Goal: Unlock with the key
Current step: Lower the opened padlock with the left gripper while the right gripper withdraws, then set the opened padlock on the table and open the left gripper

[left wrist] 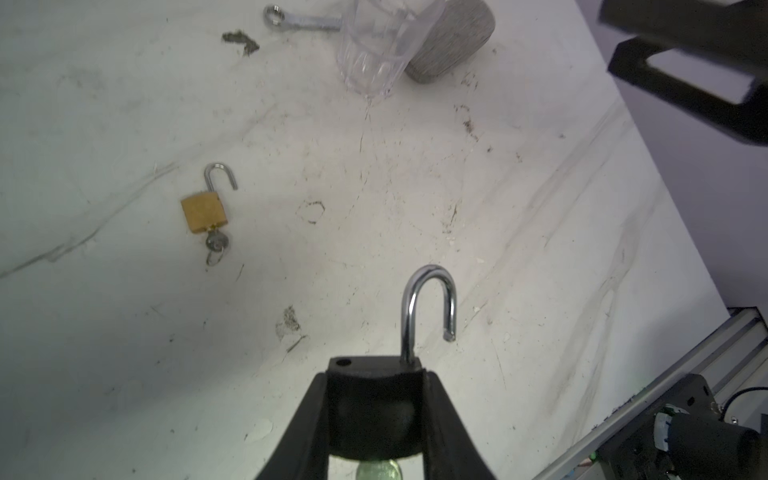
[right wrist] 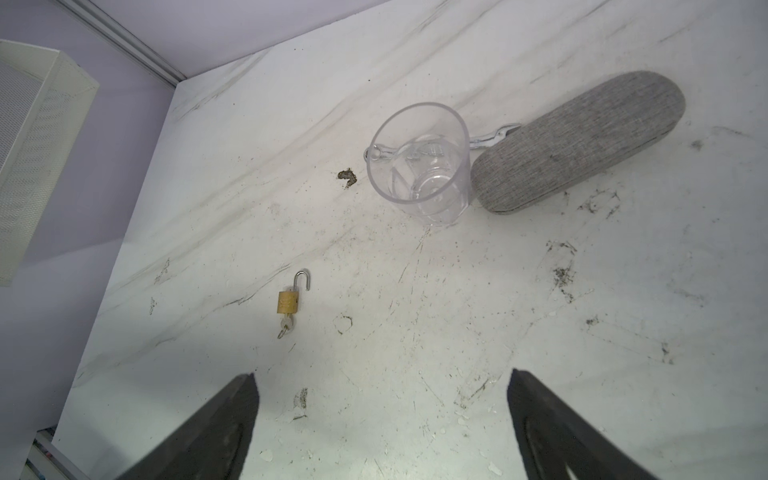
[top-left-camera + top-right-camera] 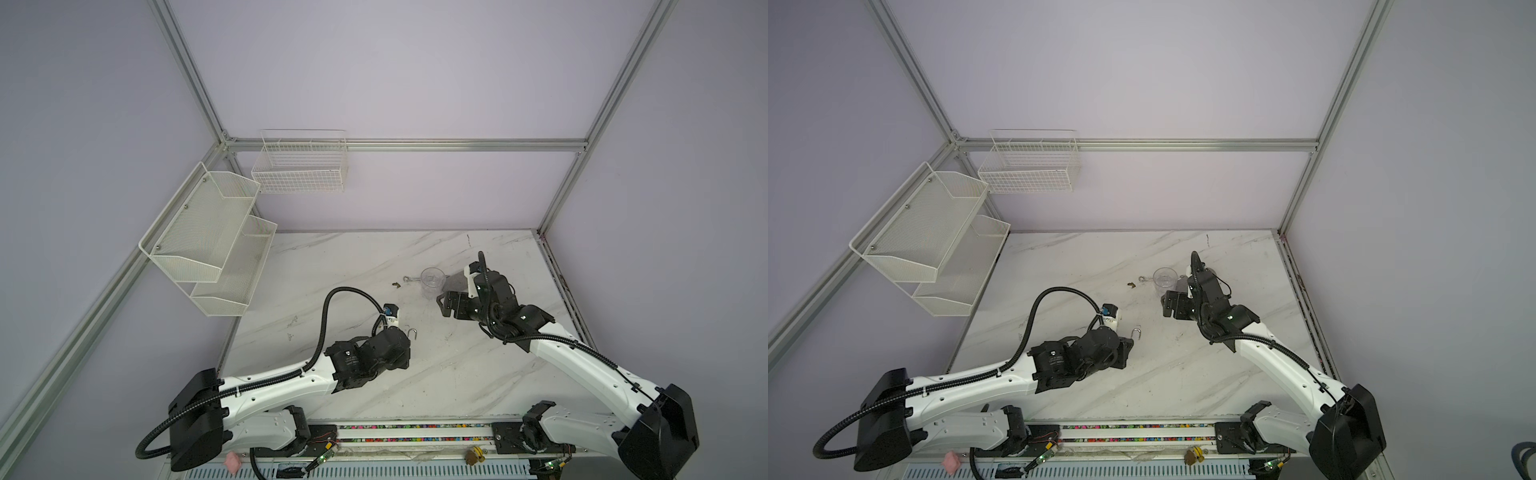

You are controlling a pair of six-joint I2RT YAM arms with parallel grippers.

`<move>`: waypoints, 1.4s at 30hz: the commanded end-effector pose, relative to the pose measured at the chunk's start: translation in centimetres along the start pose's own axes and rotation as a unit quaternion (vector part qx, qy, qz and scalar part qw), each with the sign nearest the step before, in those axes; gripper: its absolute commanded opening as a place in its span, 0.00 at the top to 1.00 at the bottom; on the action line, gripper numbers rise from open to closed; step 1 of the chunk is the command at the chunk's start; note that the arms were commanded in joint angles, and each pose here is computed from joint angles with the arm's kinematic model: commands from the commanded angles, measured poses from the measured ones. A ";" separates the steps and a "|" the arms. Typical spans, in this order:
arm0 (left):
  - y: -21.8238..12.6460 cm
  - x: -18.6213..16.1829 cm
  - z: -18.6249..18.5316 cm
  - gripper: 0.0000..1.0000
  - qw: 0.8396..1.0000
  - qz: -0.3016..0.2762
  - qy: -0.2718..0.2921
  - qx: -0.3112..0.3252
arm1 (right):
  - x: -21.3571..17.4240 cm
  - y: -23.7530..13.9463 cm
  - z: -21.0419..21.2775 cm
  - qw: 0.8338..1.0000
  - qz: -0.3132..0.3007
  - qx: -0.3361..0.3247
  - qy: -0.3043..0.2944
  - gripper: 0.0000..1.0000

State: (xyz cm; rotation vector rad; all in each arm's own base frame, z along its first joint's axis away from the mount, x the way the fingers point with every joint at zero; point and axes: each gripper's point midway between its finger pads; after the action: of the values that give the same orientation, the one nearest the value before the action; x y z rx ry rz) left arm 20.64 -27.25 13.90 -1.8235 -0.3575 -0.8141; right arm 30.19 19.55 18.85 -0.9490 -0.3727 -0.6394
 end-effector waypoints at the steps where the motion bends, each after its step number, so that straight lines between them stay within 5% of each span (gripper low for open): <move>1: -0.8 1.2 -1.4 1.00 0.998 0.006 -0.069 -0.001 | 0.5 -0.2 0.1 0.999 -0.019 0.016 0.023 0.03; 23: 6.5 -5.3 -2.2 1.00 0.987 0.126 -0.072 0.073 | -0.6 1.5 -3.1 0.999 -0.002 0.007 0.054 0.03; 34: 7.0 -6.1 -2.0 0.64 0.984 0.136 -0.086 0.082 | 0.2 1.2 -2.9 0.998 -0.010 0.021 0.058 0.03; 42: 2.9 -0.7 -1.0 0.45 0.990 0.051 -0.105 0.083 | 4.6 -1.2 -2.1 0.994 -0.086 0.028 0.065 0.03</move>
State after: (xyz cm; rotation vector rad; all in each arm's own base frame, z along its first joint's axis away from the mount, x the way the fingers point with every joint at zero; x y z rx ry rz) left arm 19.14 -28.38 5.18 -1.7016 -0.2781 -0.4417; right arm 31.56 16.53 17.41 -0.8694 -0.2891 -0.7426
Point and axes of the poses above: each gripper's point midway between its finger pads, its own y axis out along the fingers, its own z axis along the line the jaws close on, x = y × z, and after that the axes turned 10 degrees about y, right-handed
